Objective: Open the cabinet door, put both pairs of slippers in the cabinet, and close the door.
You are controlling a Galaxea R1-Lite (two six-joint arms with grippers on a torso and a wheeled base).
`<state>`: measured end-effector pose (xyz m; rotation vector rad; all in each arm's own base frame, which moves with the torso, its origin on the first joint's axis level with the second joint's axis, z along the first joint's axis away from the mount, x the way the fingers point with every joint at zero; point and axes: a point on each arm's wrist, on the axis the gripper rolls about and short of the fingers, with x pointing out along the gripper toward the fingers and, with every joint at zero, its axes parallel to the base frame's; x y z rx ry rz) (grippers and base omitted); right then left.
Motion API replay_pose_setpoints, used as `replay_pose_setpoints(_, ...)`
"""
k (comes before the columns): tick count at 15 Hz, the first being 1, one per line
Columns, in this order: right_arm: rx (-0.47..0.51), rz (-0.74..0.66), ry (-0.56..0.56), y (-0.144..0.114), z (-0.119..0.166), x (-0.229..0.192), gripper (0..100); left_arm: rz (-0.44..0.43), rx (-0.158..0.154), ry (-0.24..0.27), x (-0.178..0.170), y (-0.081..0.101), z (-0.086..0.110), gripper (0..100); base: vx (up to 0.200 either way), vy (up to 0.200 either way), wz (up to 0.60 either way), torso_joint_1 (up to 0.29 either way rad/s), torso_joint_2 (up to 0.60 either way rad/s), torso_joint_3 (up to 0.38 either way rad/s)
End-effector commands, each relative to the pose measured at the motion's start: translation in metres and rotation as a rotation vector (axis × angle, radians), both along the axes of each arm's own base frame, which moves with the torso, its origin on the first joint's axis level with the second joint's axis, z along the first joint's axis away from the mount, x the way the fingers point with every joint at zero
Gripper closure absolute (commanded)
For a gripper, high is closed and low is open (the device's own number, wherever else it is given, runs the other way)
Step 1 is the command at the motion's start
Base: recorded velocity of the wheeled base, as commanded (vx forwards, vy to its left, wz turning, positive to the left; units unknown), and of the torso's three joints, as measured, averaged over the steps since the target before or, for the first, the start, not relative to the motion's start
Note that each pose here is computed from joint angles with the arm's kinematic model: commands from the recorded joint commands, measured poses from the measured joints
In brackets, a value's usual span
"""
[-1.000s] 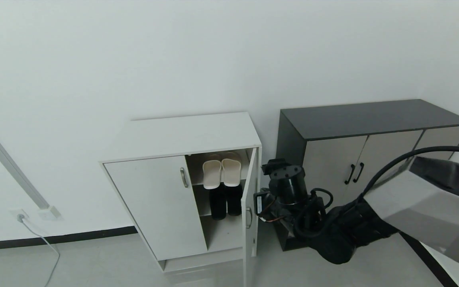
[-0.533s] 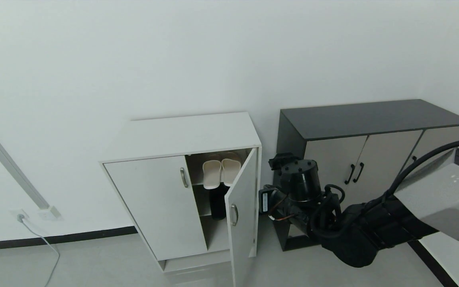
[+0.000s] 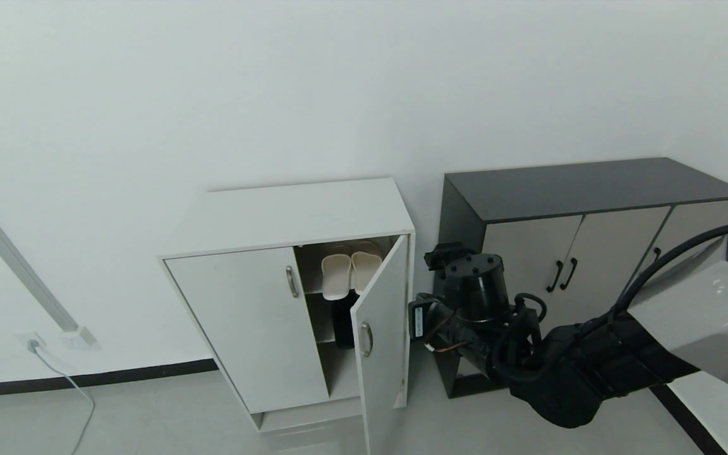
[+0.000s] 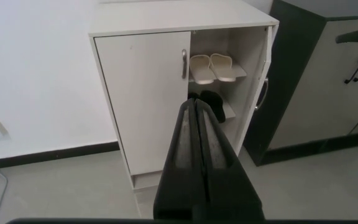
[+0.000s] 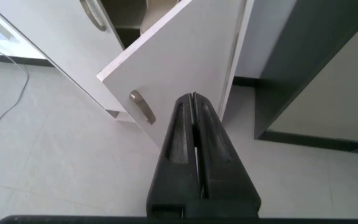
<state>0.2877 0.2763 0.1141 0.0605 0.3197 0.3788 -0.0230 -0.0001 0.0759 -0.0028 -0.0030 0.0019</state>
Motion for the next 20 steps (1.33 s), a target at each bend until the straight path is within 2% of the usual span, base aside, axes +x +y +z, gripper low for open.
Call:
replay_pose_setpoints(1,-0.007,0.002,0.005,0.000,-0.002,-0.001,100,0.001,0.000,0.001,0.000,0.000,0.000,100,0.000,0.000,0.60,-0.007,0.00,0.002)
replay_pose_setpoints(2,-0.007,-0.002,0.004,-0.001,-0.003,0.000,100,0.001,0.000,0.001,0.000,0.000,0.000,100,0.000,0.000,0.60,0.002,0.01,0.002)
replay_pose_setpoints(8,-0.044,-0.068,-0.003,-0.019,-0.004,0.015,100,0.000,0.000,0.001,0.000,0.000,0.000,100,0.000,0.000,0.00,0.000,0.00,0.000)
replay_pose_setpoints(9,-0.121,-0.116,-0.014,-0.031,-0.008,0.021,100,0.000,0.000,0.001,0.000,0.000,0.000,100,0.000,0.000,0.00,0.000,0.00,0.000)
replay_pose_setpoints(11,-0.160,-0.142,-0.015,-0.038,-0.011,0.023,100,0.000,0.000,0.003,0.000,0.000,0.000,100,0.000,0.000,0.00,0.000,0.00,0.000)
replay_pose_setpoints(15,-0.258,-0.153,0.036,-0.037,-0.046,0.029,100,0.001,0.000,0.001,0.000,0.000,0.000,100,0.000,0.000,0.00,0.000,0.00,0.000)
replay_pose_setpoints(20,-0.279,-0.140,0.067,-0.029,-0.070,0.041,100,0.001,-0.002,0.001,0.000,0.000,0.000,100,0.000,0.000,0.00,0.000,0.00,0.000)
